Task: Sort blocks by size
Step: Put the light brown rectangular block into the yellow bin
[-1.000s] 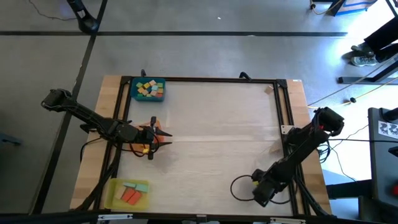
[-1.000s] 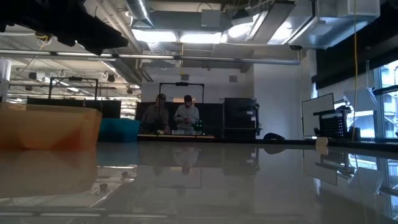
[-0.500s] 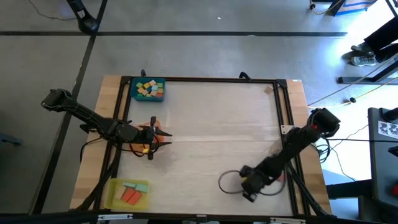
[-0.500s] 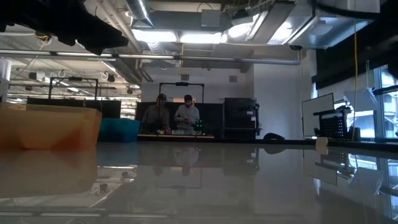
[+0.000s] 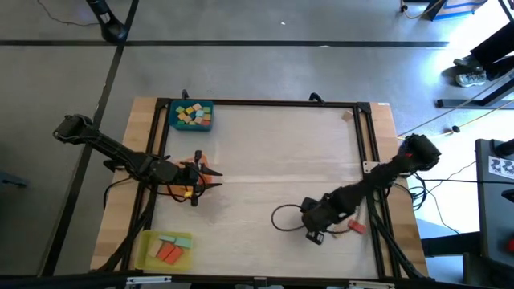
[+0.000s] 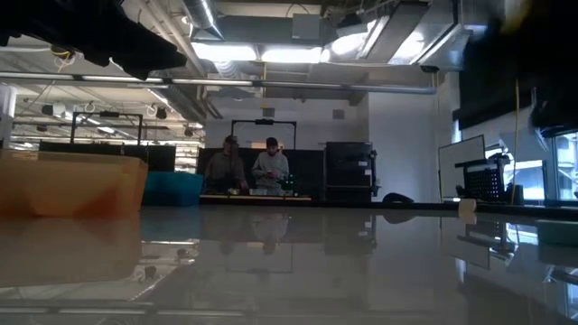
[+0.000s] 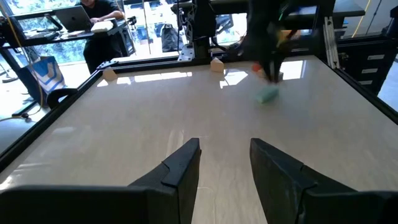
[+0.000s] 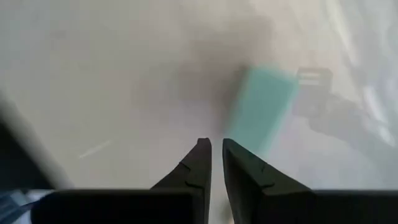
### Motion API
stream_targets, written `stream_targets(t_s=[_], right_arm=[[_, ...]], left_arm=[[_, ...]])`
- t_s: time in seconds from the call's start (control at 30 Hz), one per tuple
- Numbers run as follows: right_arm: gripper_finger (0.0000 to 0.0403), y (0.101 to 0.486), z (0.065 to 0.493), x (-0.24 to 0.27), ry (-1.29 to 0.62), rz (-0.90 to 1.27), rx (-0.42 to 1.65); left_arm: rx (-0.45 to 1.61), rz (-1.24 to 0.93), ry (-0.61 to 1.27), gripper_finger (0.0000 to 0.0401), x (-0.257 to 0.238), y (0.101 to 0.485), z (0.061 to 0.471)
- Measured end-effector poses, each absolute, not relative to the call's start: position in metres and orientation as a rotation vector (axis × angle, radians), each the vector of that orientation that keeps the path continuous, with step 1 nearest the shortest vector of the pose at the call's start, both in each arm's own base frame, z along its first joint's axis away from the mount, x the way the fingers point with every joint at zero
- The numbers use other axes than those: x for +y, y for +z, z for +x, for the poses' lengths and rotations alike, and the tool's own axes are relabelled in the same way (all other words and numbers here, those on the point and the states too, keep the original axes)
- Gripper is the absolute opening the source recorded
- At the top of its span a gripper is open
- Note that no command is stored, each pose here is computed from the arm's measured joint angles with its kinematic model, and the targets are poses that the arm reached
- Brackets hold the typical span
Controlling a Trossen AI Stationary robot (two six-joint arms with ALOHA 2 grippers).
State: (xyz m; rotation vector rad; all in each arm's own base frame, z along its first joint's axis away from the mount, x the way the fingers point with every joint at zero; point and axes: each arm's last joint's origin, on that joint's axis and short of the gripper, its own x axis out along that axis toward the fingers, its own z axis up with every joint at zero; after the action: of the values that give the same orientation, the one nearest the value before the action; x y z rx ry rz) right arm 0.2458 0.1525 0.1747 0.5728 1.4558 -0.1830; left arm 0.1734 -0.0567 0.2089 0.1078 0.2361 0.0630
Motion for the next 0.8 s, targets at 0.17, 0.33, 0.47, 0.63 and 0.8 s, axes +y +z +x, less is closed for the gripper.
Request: stream_targets(t_s=[0.17, 0.33, 0.47, 0.63, 0.8], right_arm=[[0.0042, 0.199, 0.219, 0.175, -0.211, 0.576, 1.504], [0.0042, 0.202, 0.201, 0.194, -0.202, 0.559, 1.51], [0.0042, 0.2, 0.198, 0.198, -0.166, 0.467, 1.48], [0.0042, 0.2, 0.199, 0.196, -0.143, 0.3, 1.385], [0.0048, 0.198, 0.198, 0.194, -0.164, 0.27, 1.39]], left_arm=[[0.236, 0.114, 0.062, 0.0129, -0.057, 0.209, 0.173], [0.237, 0.131, 0.06, 0.0129, -0.057, 0.209, 0.173], [0.237, 0.135, 0.06, 0.0129, -0.057, 0.209, 0.173], [0.237, 0.133, 0.06, 0.0129, -0.057, 0.209, 0.173], [0.237, 0.131, 0.06, 0.0129, -0.057, 0.209, 0.173]])
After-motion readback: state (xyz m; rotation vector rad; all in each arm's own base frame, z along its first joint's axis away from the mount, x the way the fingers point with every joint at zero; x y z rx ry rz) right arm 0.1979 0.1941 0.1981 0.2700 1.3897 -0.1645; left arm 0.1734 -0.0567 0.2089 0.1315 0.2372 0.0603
